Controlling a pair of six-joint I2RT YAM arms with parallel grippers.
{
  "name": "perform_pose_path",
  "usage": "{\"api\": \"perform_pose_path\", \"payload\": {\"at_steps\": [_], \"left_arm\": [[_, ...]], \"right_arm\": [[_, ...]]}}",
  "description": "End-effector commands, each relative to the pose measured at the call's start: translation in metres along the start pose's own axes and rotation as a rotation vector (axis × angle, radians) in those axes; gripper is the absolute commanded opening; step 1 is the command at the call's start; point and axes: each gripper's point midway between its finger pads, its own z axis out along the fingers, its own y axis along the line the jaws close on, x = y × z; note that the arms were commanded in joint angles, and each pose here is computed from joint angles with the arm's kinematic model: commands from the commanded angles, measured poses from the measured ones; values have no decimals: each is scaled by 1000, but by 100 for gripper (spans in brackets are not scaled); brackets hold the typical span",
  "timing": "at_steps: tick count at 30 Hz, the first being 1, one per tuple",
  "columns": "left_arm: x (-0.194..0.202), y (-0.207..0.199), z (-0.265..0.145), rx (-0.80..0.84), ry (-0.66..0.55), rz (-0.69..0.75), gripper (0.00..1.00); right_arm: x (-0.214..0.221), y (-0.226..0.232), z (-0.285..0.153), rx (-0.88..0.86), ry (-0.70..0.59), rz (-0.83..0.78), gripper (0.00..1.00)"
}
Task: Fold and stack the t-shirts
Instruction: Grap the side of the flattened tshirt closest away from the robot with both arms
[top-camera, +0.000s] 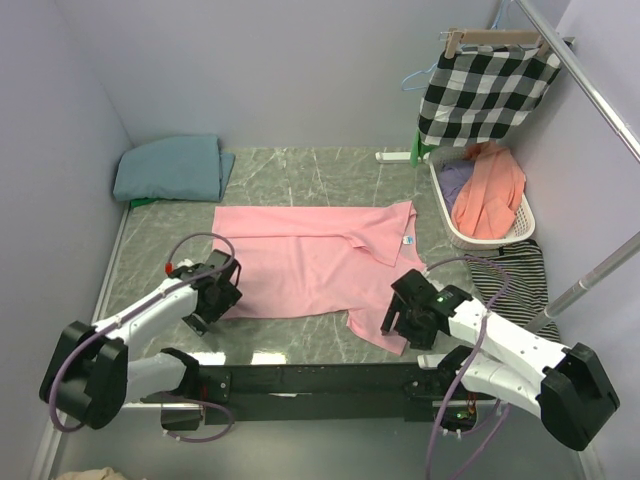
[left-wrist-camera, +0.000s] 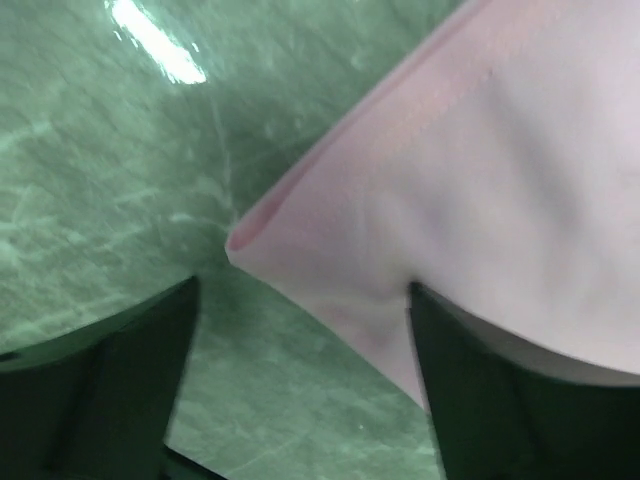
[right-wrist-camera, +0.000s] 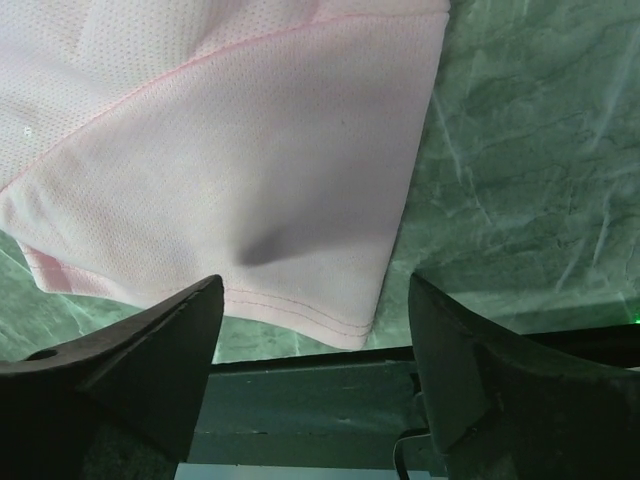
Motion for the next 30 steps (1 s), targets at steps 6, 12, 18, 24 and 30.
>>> {"api": "perform_pose_path", "payload": {"at_steps": [6,12,18,24,30], "left_arm": [[-5,0,3,82,-2,-43,35],[0,-3,4,96,23,-31,1],[-3,-8,-4,134,14,-41,1],[-11,-14,-16,171,-2,-59,1],[-36,-25,-42,198,-71,-64,1]], "right_arm": [[-1,7,7,-32,-14,3,52],[-2,6,4,-38,-29,7,17],[-11,14,-7,-76,-77,-3,0],[-32,16,-27,-73,-177,-9,0],[-56,29,-43,-78,-266,-42,0]]}}
